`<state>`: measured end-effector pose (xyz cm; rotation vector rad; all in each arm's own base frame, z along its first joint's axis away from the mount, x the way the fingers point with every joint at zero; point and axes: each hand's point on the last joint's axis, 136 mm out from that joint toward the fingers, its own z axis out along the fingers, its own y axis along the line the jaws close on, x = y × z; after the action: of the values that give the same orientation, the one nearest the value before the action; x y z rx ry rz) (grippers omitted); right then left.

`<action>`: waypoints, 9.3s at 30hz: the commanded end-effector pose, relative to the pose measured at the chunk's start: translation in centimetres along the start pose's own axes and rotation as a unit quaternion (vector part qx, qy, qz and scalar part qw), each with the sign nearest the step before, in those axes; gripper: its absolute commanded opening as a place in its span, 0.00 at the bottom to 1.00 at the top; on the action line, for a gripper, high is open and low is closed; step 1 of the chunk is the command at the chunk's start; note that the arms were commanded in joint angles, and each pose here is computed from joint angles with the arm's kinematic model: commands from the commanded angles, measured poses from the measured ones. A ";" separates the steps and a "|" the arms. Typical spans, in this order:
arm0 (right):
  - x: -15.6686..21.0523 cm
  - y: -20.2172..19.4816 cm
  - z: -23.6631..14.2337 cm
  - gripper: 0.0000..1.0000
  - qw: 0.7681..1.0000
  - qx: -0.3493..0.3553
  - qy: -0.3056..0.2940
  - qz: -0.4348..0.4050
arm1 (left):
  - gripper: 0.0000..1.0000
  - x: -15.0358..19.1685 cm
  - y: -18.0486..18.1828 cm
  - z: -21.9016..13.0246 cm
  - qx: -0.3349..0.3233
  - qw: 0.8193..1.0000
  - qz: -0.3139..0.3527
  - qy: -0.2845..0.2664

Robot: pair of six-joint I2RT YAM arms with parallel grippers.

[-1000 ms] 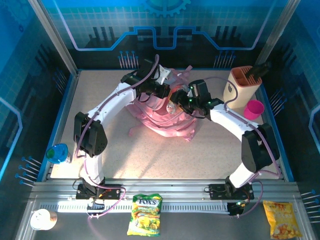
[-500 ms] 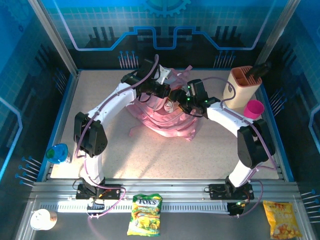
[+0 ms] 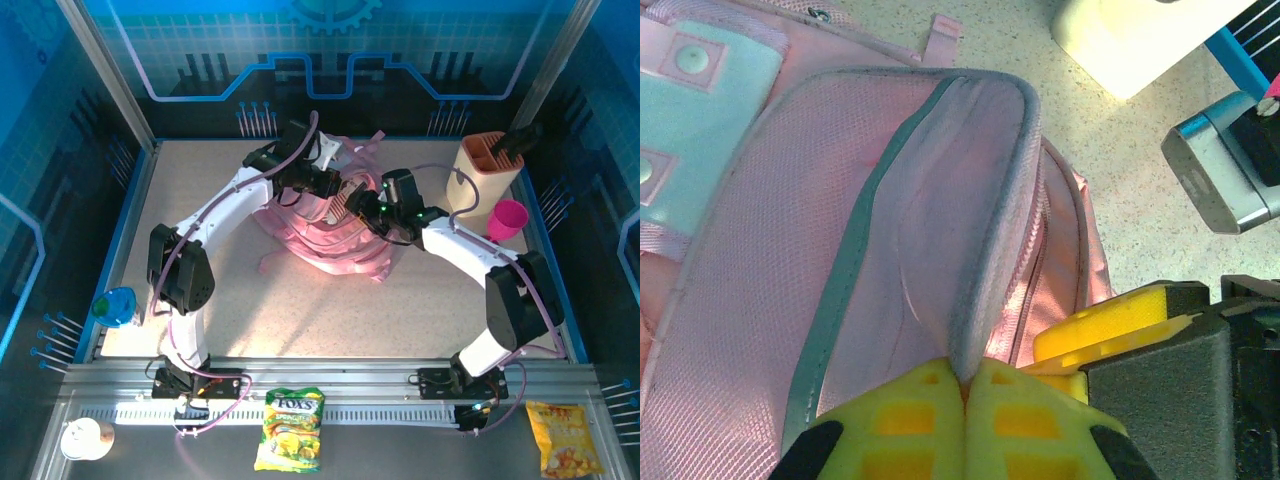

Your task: Pack the student bag

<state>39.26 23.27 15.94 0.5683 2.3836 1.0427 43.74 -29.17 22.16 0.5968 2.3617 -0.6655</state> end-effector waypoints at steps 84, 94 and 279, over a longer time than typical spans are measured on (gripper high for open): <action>1.0 0.1 -3.5 0.74 0.986 0.088 -0.084 -0.112 | 0.14 9.2 11.8 1.1 0.060 0.842 -0.537 -0.013; 5.9 2.3 -1.5 0.63 0.971 0.150 -0.095 -0.161 | 0.00 7.2 8.9 0.5 0.092 0.841 -0.532 -0.023; 7.5 4.7 5.9 0.00 0.871 0.109 0.071 -0.474 | 0.27 12.4 20.1 -7.7 -0.054 0.797 -0.592 -0.108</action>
<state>39.62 29.57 12.80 -0.4127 2.4660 0.3048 41.94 -9.34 12.26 -1.0738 2.3479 -1.1022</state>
